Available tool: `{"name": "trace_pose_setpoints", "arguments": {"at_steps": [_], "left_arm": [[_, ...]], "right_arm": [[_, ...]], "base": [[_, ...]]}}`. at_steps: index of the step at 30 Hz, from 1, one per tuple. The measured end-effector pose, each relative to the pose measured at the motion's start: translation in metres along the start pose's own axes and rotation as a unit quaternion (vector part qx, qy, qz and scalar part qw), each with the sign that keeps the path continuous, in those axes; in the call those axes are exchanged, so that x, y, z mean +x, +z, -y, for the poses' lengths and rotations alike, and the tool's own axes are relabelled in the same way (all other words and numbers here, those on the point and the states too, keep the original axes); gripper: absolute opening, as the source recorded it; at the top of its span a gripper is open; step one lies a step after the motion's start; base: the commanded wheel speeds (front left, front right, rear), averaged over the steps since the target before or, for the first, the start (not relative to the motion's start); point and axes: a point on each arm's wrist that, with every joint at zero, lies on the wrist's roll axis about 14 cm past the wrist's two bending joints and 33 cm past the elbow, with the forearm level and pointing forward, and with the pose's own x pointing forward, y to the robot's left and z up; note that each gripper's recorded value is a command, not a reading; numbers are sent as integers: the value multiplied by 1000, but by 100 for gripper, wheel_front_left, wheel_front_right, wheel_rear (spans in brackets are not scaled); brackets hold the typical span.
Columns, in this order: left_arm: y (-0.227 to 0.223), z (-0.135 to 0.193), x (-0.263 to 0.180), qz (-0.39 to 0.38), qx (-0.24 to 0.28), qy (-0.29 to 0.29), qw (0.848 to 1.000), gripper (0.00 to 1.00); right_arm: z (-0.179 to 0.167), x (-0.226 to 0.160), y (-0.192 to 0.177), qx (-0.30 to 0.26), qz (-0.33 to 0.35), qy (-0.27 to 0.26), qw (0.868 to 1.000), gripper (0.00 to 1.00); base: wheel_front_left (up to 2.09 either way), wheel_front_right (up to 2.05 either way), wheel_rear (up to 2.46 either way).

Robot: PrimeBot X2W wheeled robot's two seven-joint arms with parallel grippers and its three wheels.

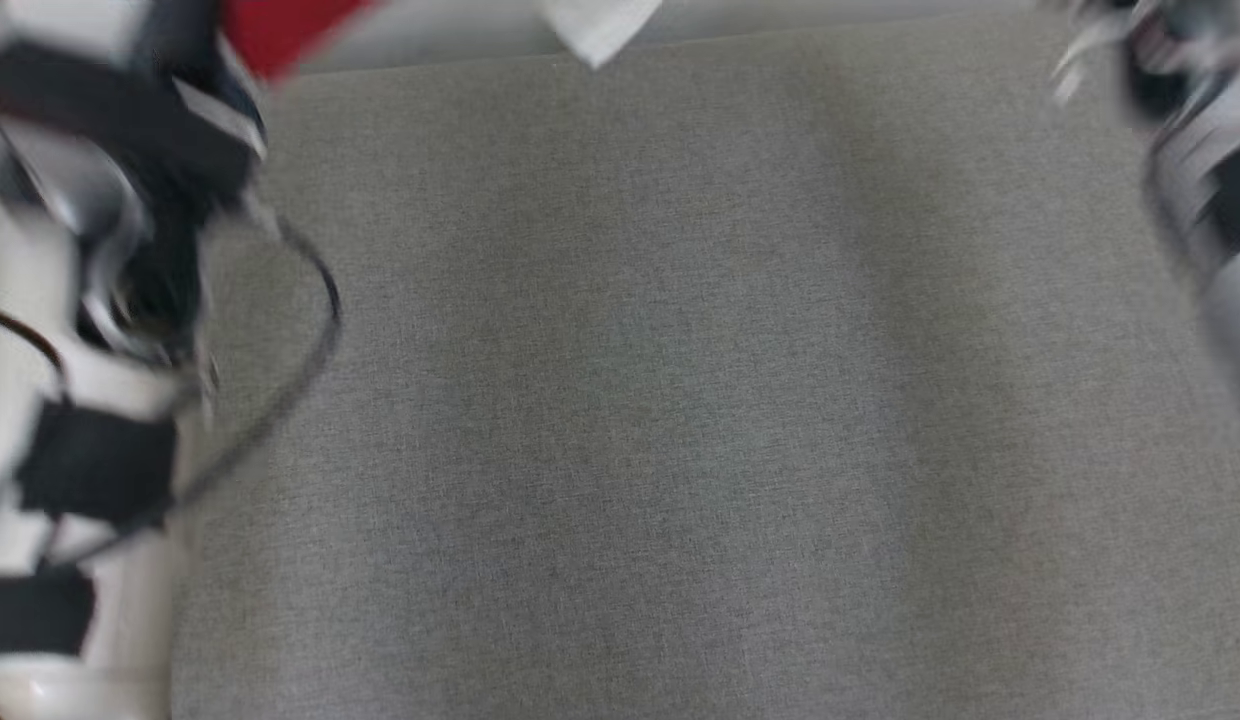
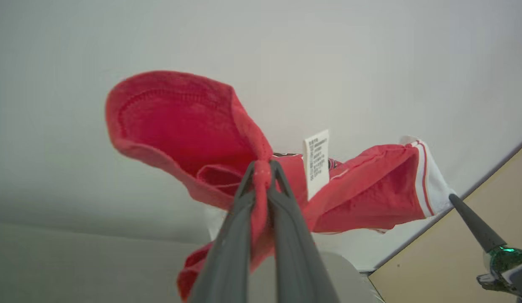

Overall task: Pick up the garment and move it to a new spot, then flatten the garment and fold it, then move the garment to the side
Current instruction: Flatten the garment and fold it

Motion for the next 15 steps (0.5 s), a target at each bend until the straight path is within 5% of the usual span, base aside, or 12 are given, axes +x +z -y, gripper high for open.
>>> {"name": "trace_pose_setpoints", "arguments": {"at_steps": [5, 9, 15], "left_arm": [[-114, -33, -65, -137, 13, 50, 989, 0], [-183, -38, -123, -233, 51, 58, 969, 0], [-207, -41, -174, -256, 82, 61, 961, 0]], "right_arm": [[-6, -58, -102, 21, -84, -2, 996, 0], [0, -136, -189, 55, -186, -33, 981, 0], [-17, -216, -240, 67, -261, -20, 963, 0]], "base": [[0, 0, 0], [0, 0, 0], [0, 0, 0]]}}
